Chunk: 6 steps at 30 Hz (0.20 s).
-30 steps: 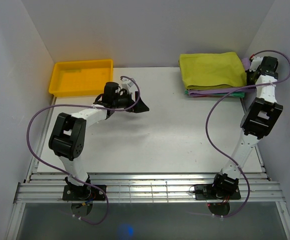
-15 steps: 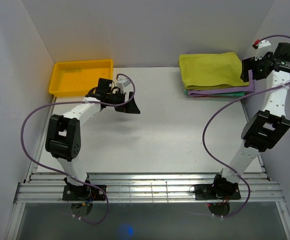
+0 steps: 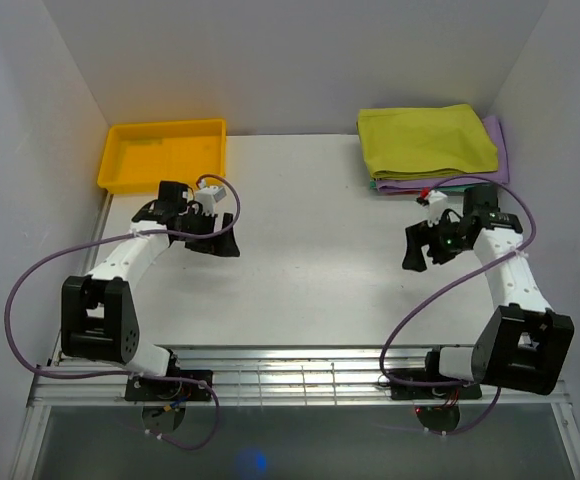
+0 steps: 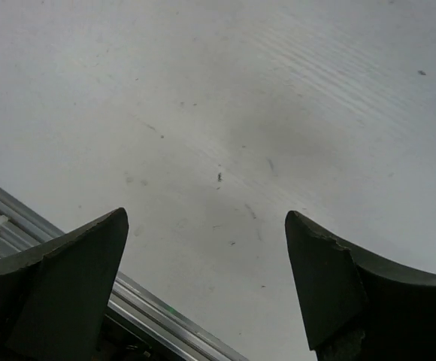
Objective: Fold and stack the trousers
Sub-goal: Neatly place the folded trousers to the corner
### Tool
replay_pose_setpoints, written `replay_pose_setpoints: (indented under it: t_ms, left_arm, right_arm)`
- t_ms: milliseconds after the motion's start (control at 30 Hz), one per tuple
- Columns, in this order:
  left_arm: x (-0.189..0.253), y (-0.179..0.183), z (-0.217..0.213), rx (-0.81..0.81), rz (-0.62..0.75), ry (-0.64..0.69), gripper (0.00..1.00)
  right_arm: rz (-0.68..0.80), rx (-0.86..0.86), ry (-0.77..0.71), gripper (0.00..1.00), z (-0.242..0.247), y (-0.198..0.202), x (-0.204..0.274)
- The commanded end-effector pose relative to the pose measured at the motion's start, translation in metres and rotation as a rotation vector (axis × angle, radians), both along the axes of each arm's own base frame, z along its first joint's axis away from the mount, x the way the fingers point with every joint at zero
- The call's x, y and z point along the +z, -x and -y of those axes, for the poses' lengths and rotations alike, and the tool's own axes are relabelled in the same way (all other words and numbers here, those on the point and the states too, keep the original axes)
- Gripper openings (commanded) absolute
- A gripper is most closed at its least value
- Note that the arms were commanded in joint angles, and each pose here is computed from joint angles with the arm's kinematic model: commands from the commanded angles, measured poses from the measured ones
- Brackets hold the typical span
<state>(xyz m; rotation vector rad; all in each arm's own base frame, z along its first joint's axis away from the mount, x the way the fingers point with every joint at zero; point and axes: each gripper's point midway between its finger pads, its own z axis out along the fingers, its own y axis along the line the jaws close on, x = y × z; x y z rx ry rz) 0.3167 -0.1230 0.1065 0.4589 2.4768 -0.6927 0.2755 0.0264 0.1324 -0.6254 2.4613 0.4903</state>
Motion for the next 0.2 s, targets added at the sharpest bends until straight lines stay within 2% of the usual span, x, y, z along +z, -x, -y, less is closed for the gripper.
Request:
replay_pose_setpoints:
  t_ms: [0, 167]
  left_arm:
    - [0.006, 0.013, -0.009, -0.003, 0.042, -0.054, 0.98]
    - [0.019, 0.017, -0.008, -0.013, 0.071, -0.044, 0.98]
  right_arm:
    - [0.131, 0.028, 0.028, 0.9, -0.016, -0.003, 0.011]
    - [0.155, 0.05, 0.026, 0.9, -0.025, 0.0, 0.017]
